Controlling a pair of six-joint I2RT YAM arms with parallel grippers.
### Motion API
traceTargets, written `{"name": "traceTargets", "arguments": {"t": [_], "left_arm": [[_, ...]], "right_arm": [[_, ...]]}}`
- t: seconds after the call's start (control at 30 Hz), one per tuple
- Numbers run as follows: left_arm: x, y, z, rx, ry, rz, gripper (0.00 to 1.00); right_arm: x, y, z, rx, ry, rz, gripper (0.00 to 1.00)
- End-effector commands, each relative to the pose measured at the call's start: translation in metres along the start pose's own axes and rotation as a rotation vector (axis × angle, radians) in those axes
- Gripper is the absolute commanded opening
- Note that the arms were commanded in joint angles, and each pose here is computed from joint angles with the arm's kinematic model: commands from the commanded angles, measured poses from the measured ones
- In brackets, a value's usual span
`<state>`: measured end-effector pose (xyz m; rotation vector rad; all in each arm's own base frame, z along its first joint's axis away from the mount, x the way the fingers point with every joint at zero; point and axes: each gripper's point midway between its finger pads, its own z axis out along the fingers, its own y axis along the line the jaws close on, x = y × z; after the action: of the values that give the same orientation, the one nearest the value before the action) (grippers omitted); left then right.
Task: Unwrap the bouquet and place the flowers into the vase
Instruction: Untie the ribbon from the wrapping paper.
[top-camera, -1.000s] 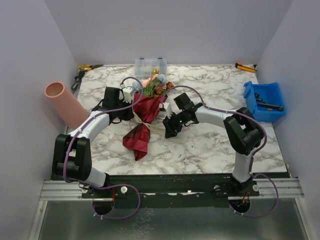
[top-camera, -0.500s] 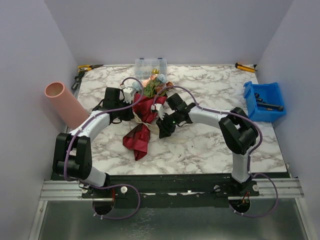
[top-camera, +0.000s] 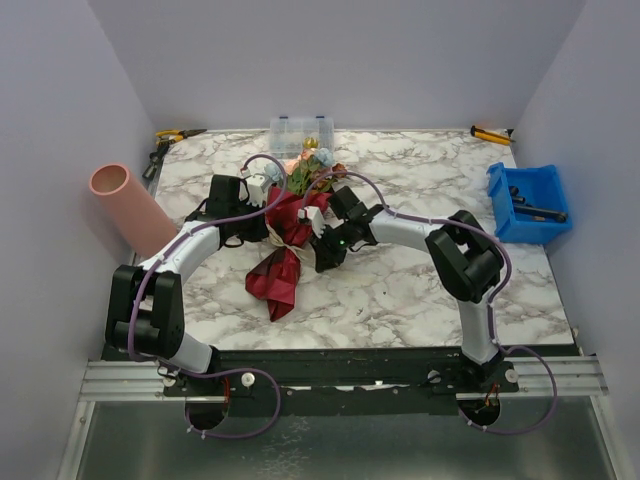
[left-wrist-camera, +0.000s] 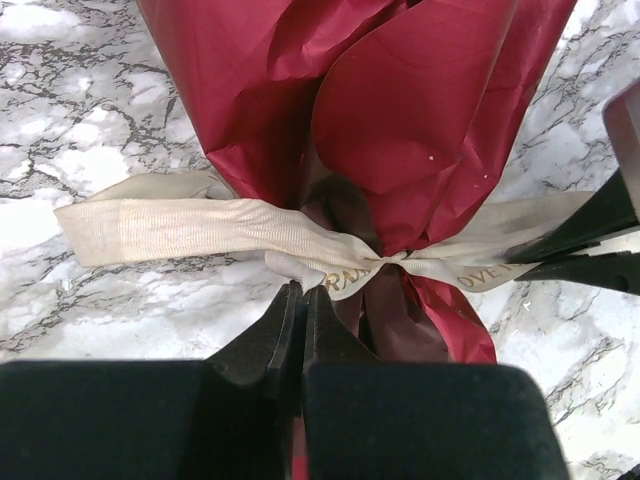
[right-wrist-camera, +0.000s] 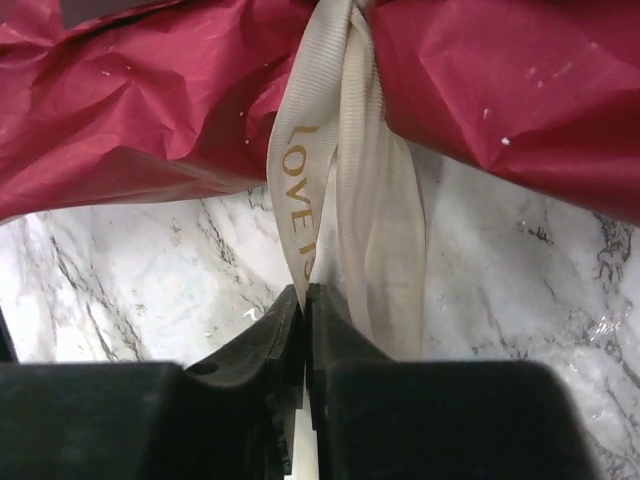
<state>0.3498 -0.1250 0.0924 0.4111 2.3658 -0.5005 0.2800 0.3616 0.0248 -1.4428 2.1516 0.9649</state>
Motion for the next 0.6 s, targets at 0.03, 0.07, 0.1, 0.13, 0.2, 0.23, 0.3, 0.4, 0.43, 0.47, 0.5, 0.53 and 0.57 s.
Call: {"name": "traceTargets", "arguments": {"t": [0.03,0.07,0.1,0.13,0.2,0.23,0.3,0.4,0.43,0.47,0.5,0.53,0.57], "left_arm": [[-0.003,-0.004,0.0,0.029,-0.015,-0.004,0.0],[-0.004,-0.004,0.0,0.022,-0.016,-0.005,0.0],[-0.005,-0.003,-0.001,0.016,-0.019,-0.005,0.0],[-0.006,-0.001,-0.001,0.003,-0.021,-0.006,0.0],[-0.007,0.006,-0.002,-0.033,-0.025,-0.009,0.0],[-0.007,0.009,-0.002,-0.053,-0.024,-0.01,0.0],[-0.008,0.017,-0.002,-0.091,-0.024,-0.015,0.0],[-0.007,0.028,-0.001,-0.147,-0.021,-0.018,0.0],[-0.007,0.032,0.0,-0.168,-0.017,-0.018,0.0],[-0.006,0.035,0.001,-0.185,-0.012,-0.019,0.0],[-0.004,0.039,0.001,-0.2,-0.007,-0.021,0.0],[-0.003,0.042,0.002,-0.214,-0.001,-0.022,0.0],[-0.002,0.045,0.002,-0.229,0.002,-0.025,0.0]], "right_arm": [[0.01,-0.017,0.003,0.1,0.036,0.014,0.01],[0.01,-0.018,-0.001,0.12,0.031,0.005,0.01],[0.009,-0.018,-0.006,0.134,0.025,0.0,0.01],[0.008,-0.018,-0.011,0.149,0.017,-0.005,0.01],[0.006,-0.02,-0.025,0.177,-0.005,-0.008,0.0],[0.006,-0.021,-0.032,0.194,-0.014,-0.006,0.0],[0.007,-0.026,-0.044,0.227,-0.031,0.0,0.0],[0.012,-0.032,-0.059,0.262,-0.051,0.018,0.0],[0.015,-0.034,-0.062,0.269,-0.05,0.024,0.0],[0.019,-0.035,-0.065,0.271,-0.045,0.031,0.0],[0.021,-0.035,-0.066,0.272,-0.042,0.035,0.0],[0.023,-0.036,-0.068,0.276,-0.039,0.039,0.0],[0.025,-0.036,-0.07,0.282,-0.038,0.039,0.0]]}}
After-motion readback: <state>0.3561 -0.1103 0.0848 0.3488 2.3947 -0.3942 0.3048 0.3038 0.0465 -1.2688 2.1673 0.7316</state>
